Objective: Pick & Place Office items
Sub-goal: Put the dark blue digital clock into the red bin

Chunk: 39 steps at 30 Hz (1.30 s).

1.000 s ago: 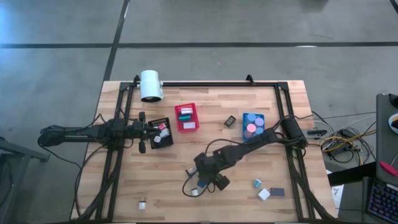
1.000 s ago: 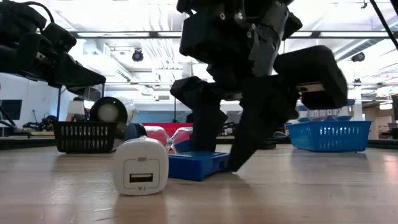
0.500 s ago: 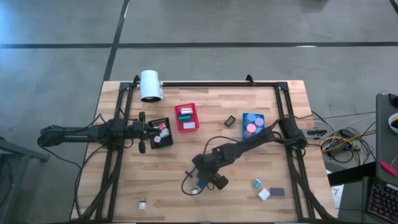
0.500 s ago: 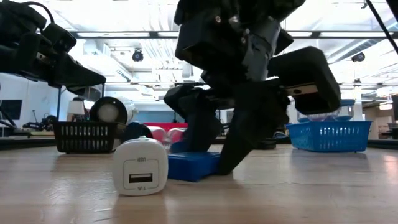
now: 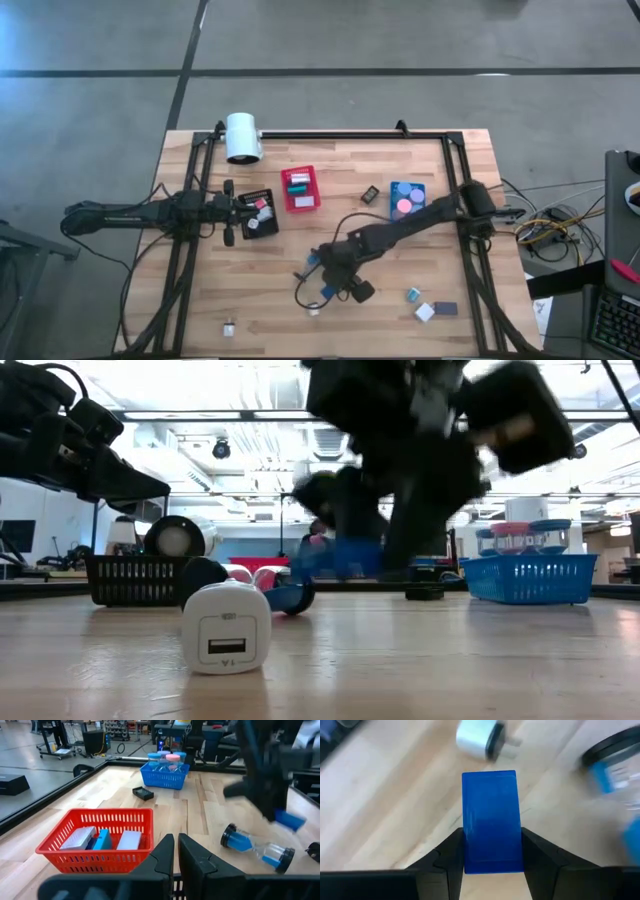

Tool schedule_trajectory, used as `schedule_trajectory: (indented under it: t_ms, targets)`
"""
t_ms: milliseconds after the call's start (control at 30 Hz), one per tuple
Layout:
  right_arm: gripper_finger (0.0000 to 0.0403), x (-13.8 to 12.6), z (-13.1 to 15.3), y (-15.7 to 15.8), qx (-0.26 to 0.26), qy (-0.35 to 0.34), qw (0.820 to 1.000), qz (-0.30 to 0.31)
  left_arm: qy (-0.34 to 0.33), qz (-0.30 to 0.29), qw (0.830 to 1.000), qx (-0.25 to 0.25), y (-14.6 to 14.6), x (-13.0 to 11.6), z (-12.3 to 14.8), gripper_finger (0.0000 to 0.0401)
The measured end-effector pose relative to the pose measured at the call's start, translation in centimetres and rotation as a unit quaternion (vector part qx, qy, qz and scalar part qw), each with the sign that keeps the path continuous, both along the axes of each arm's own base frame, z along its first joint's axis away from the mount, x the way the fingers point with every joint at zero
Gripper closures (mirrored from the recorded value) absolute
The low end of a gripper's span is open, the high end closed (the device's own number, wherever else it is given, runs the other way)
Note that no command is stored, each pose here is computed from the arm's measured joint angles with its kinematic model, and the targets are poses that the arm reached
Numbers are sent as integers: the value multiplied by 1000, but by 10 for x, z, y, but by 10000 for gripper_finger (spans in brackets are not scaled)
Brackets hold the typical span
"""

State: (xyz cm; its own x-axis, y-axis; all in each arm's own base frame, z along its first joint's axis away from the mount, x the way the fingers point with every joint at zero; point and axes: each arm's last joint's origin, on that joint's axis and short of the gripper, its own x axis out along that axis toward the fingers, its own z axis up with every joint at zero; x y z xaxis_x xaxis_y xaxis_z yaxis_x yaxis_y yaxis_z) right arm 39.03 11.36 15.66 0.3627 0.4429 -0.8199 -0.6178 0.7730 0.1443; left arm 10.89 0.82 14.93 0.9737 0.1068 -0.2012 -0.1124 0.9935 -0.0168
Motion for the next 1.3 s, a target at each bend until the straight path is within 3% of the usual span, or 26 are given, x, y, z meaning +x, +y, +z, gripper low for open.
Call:
schedule_trajectory:
  t_ms: [200,300,400,567,733,1000,1100,1300]
  targets:
    - [254,-25,40,-8,24,-30,999,-27,2,0,1000,-1,0,0,0,373]
    - [254,-43,62,-18,52,-85,994,-49,2,2,1000,-8,0,0,-1,373]
    - [254,-63,76,-30,90,-169,979,-73,2,3,1000,-15,0,0,-1,373]
    - [254,-105,93,-58,155,-290,935,-134,2,3,1000,-15,0,0,-1,373]
    - [254,-149,91,-86,149,-345,900,-221,3,3,1000,-15,0,0,-1,373]
    - [254,-210,73,-104,122,-415,854,-289,4,3,1000,-14,0,0,-1,373]
    - [254,-226,67,-108,113,-437,824,-343,4,3,1000,-13,0,0,-1,373]
    - [254,-250,54,-111,114,-465,798,-365,4,5,1000,-12,0,0,-1,373]
